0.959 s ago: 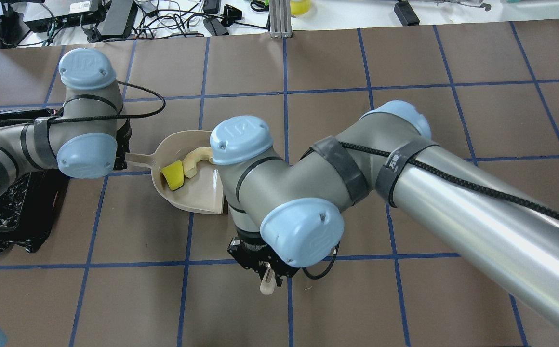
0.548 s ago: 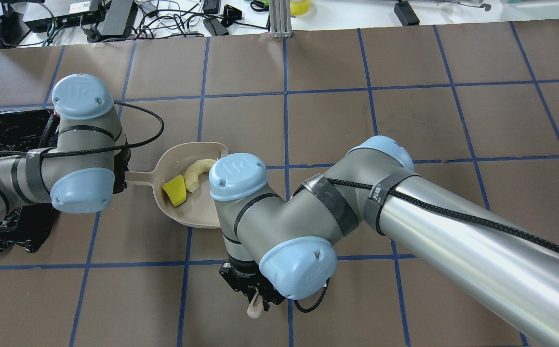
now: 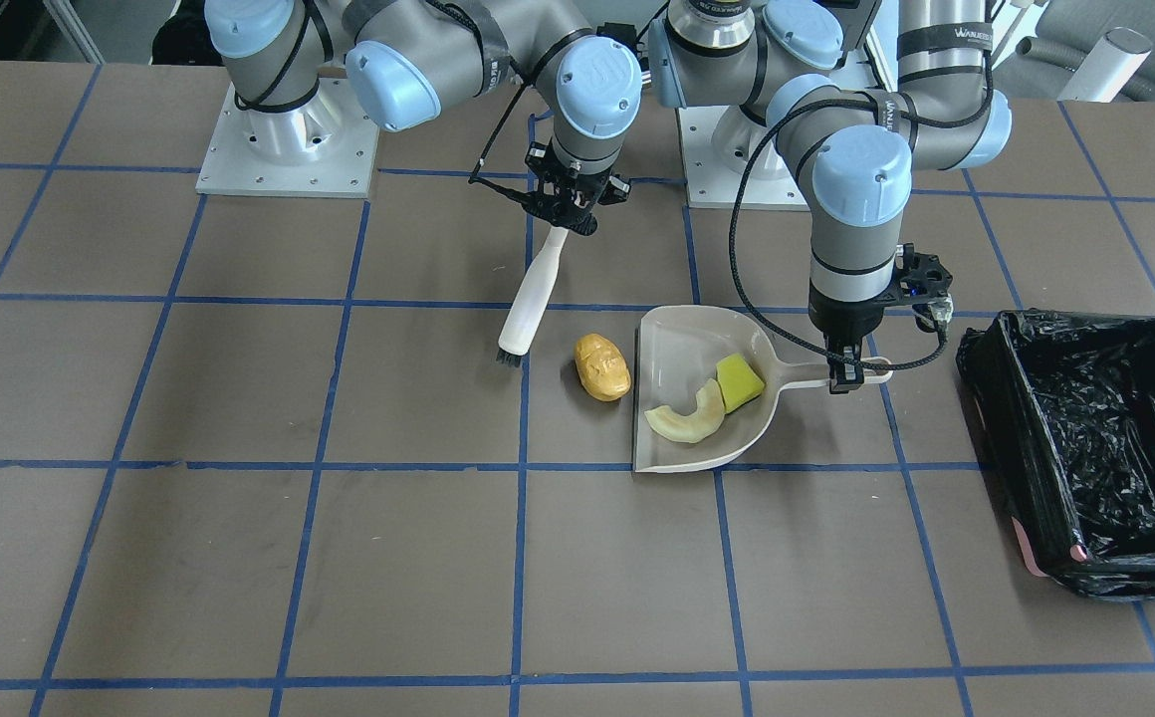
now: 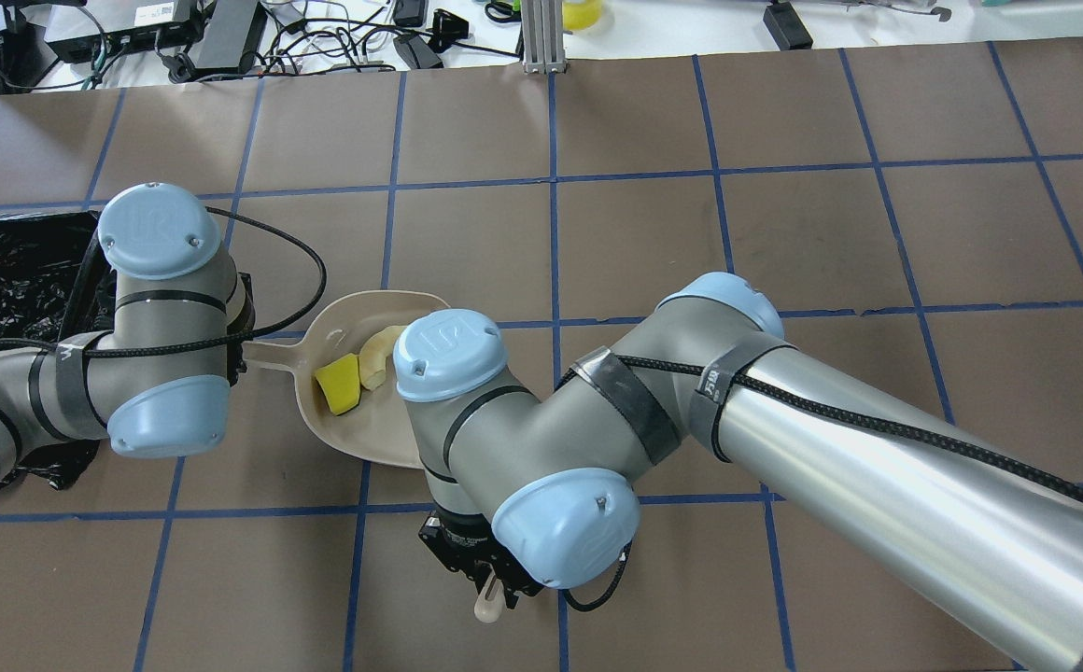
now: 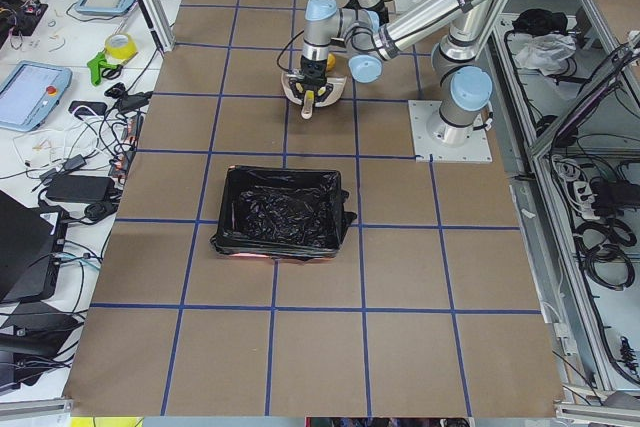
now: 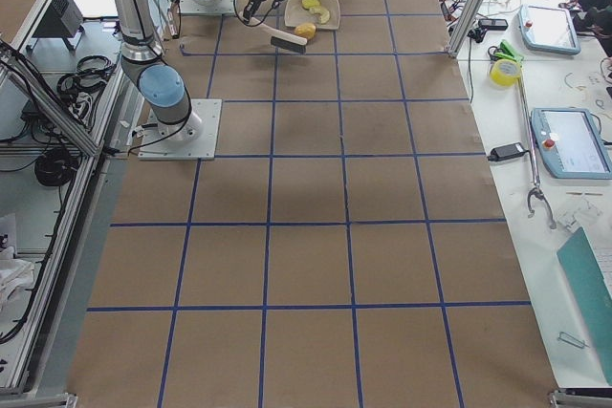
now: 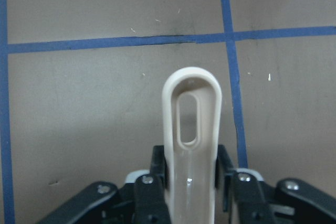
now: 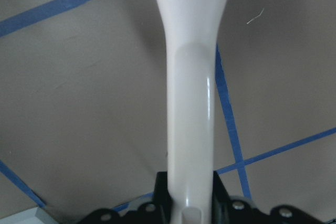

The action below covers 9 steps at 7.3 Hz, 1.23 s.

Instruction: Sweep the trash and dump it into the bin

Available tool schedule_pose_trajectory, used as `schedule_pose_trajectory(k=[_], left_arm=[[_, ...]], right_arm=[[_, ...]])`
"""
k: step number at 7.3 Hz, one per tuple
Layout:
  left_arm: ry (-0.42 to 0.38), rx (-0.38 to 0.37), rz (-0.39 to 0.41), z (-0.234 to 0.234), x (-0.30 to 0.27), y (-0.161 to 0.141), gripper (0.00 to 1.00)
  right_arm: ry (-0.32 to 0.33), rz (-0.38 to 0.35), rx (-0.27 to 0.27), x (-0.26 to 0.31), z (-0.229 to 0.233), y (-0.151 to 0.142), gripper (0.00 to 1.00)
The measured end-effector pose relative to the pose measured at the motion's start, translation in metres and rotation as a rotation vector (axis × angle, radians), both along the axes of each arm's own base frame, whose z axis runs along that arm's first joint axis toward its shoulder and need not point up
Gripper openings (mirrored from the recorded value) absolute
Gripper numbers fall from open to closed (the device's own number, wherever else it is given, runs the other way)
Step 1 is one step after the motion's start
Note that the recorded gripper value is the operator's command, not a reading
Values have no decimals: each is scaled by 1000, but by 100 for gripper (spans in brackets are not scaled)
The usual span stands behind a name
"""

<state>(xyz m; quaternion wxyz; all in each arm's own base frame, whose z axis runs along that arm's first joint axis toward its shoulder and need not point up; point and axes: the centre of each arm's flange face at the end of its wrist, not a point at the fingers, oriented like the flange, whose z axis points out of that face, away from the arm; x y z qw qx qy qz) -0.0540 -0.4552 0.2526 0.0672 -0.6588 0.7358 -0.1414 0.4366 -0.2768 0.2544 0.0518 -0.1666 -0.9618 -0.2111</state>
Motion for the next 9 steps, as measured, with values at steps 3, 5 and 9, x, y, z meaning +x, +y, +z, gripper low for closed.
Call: schedule_pose_trajectory(k=[3, 5, 9], left_arm=[[8, 21, -15, -12, -2, 4, 0], [20, 23, -10, -17, -4, 2, 0], [18, 19, -11, -16, -3, 1, 0]], right_arm=[[-7, 9, -8, 8, -11, -2, 2], [-34, 17, -36, 20, -16, -12, 2], [-125, 115, -125, 83, -29, -32, 2]])
